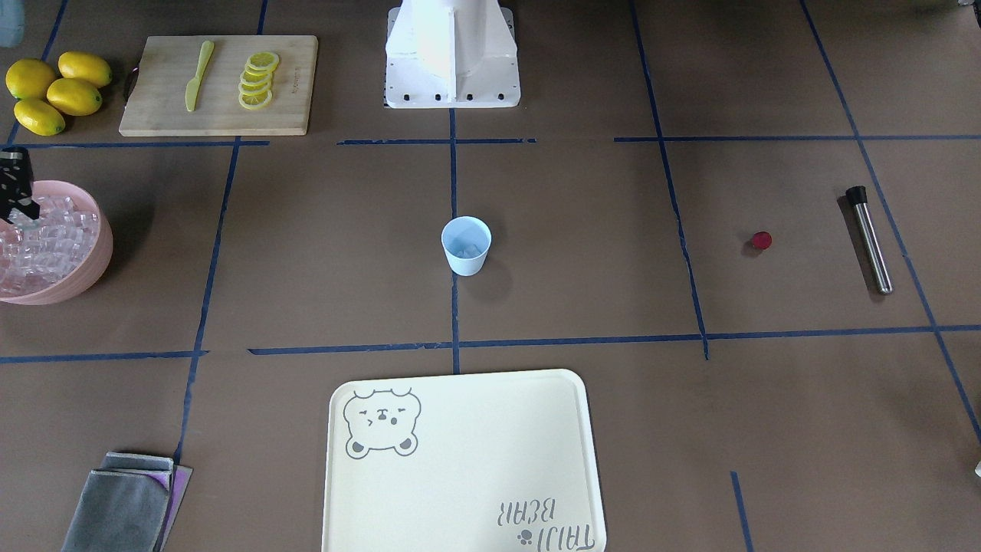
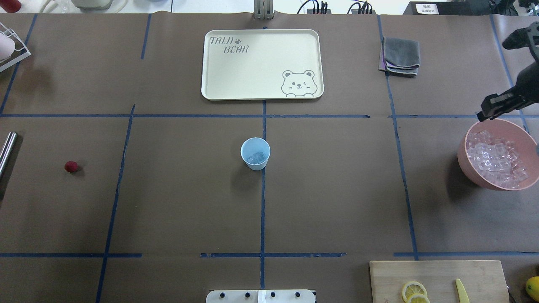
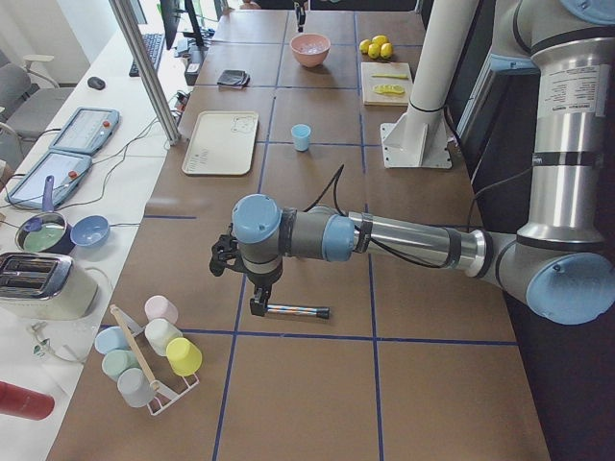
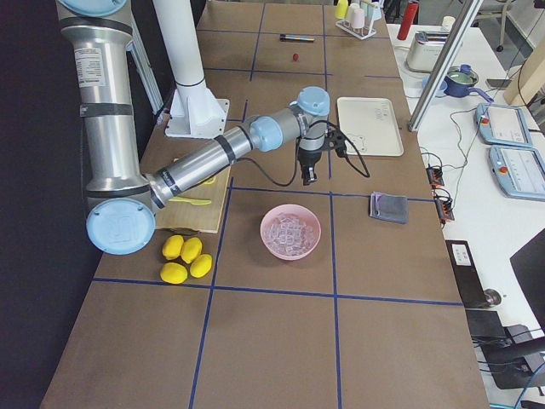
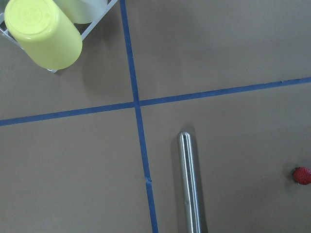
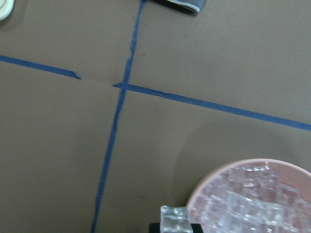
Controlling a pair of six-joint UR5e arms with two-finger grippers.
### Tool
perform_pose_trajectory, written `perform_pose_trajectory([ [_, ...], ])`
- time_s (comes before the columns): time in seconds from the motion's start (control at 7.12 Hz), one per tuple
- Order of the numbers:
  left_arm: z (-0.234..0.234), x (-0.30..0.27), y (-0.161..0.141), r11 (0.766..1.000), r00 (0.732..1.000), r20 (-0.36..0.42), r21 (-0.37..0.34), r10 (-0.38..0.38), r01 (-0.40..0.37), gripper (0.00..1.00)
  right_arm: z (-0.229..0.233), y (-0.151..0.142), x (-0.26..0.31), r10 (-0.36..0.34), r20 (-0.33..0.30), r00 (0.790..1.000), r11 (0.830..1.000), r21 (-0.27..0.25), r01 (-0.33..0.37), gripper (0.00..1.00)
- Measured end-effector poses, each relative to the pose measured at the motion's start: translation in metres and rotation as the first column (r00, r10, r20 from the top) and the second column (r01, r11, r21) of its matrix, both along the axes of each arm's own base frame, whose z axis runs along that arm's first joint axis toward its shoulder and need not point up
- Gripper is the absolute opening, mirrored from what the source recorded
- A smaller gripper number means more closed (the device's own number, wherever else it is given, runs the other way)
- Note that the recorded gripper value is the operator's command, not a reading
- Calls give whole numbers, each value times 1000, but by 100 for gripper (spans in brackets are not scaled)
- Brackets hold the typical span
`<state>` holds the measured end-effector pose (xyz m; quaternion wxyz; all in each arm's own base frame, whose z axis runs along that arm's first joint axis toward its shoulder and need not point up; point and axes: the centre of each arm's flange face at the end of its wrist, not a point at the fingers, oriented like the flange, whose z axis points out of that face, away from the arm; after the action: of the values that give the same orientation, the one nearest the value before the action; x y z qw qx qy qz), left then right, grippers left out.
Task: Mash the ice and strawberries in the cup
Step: 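Carry the ice cube over the pale blue cup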
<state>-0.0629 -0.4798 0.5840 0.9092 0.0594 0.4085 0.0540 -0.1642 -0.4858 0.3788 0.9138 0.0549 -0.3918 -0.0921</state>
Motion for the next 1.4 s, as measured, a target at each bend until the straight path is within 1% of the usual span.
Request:
perform_pose_trajectory([
  [0.14, 0, 0, 0, 1000, 1000, 0, -1, 0, 0, 100, -45, -2, -52, 2, 13, 1000, 1000, -16, -2, 0],
  [0.28, 1, 0, 0, 1000, 1000, 0, -2, 1, -1, 100, -87, 2, -107, 20, 22, 1000, 999, -38, -19, 0],
  [0.56, 5, 1, 0, 1000, 1000, 0, -10, 1, -1, 100, -173, 9, -212, 81, 36, 996, 993, -84, -78, 0],
  [0.7, 7, 1, 0, 1000, 1000, 0, -13, 2, -2, 100, -210, 12, -262, 102, 24, 994, 991, -86, -100, 0],
  [0.84, 9, 1, 0, 1000, 1000, 0, -17, 4, -4, 100, -235, 16, -313, 107, -7, 994, 992, -70, -107, 0],
  [0.98, 10, 2, 0, 1000, 1000, 0, -19, 5, -5, 100, -249, 20, -351, 105, -39, 994, 993, -53, -107, 0],
  [1.12, 11, 3, 0, 1000, 1000, 0, -19, 7, -7, 100, -254, 22, -371, 101, -60, 993, 994, -44, -103, 0],
  [1.4, 12, 4, 0, 1000, 1000, 0, -19, 9, -9, 100, -256, 27, -387, 92, -72, 993, 995, -40, -95, 1],
])
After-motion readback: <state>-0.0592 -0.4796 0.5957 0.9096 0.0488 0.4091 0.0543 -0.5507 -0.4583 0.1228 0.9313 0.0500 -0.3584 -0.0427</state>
